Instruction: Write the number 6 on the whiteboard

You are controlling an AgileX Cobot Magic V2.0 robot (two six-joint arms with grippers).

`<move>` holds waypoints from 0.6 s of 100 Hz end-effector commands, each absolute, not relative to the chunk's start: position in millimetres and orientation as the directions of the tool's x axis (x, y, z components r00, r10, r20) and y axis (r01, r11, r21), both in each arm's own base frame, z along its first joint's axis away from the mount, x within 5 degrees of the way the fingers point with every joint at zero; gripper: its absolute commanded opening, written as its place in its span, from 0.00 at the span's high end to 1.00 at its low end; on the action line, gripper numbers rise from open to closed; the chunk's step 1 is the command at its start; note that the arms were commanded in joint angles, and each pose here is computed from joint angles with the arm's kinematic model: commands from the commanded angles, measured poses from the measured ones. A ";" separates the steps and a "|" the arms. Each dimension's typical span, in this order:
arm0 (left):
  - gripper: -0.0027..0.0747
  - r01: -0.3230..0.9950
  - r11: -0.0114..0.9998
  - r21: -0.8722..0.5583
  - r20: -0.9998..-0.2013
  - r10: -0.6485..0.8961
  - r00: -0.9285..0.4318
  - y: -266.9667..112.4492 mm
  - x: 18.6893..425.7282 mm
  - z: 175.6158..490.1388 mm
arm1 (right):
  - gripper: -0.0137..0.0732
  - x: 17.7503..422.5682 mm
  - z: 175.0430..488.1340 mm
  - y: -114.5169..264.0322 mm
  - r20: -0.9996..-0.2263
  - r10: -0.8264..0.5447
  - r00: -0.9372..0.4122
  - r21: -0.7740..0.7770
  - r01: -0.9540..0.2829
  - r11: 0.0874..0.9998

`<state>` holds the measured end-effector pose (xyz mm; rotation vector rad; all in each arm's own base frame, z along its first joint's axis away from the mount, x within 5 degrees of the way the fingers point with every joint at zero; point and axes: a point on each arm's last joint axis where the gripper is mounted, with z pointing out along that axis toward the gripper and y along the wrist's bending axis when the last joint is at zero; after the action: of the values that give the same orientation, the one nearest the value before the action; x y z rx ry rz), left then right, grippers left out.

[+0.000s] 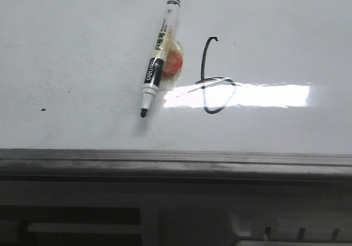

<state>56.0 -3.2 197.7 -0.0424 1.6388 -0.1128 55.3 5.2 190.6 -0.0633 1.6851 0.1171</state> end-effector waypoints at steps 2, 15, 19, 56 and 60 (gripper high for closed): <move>0.99 0.038 0.993 -0.111 -0.993 -0.109 -0.034 -2.6 57.2 190.1 | 0.90 55.5 185.4 2.6 -0.994 0.037 -0.100 0.043 -0.063 0.997; 0.99 0.038 0.993 -0.111 -0.993 -0.109 -0.034 -2.6 57.2 190.1 | 0.90 53.6 173.3 -0.1 -0.972 0.031 -0.231 0.038 -0.027 0.999; 0.99 0.038 0.993 -0.111 -0.993 -0.109 -0.034 -2.6 57.2 190.1 | 0.90 53.6 173.2 -0.4 -0.972 0.023 -0.232 0.030 -0.026 0.999; 0.99 0.038 0.993 -0.111 -0.993 -0.109 -0.034 -2.6 57.2 190.1 | 0.90 53.7 173.6 -0.4 -0.974 0.020 -0.227 0.026 -0.027 0.999; 0.99 0.038 0.993 -0.111 -0.993 -0.109 -0.034 -2.6 57.2 190.1 | 0.90 53.7 173.6 -0.4 -0.974 0.020 -0.227 0.026 -0.027 0.999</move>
<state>56.0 -3.2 197.7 -0.0424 1.6388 -0.1128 53.5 0.2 180.5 0.0062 1.8079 0.0644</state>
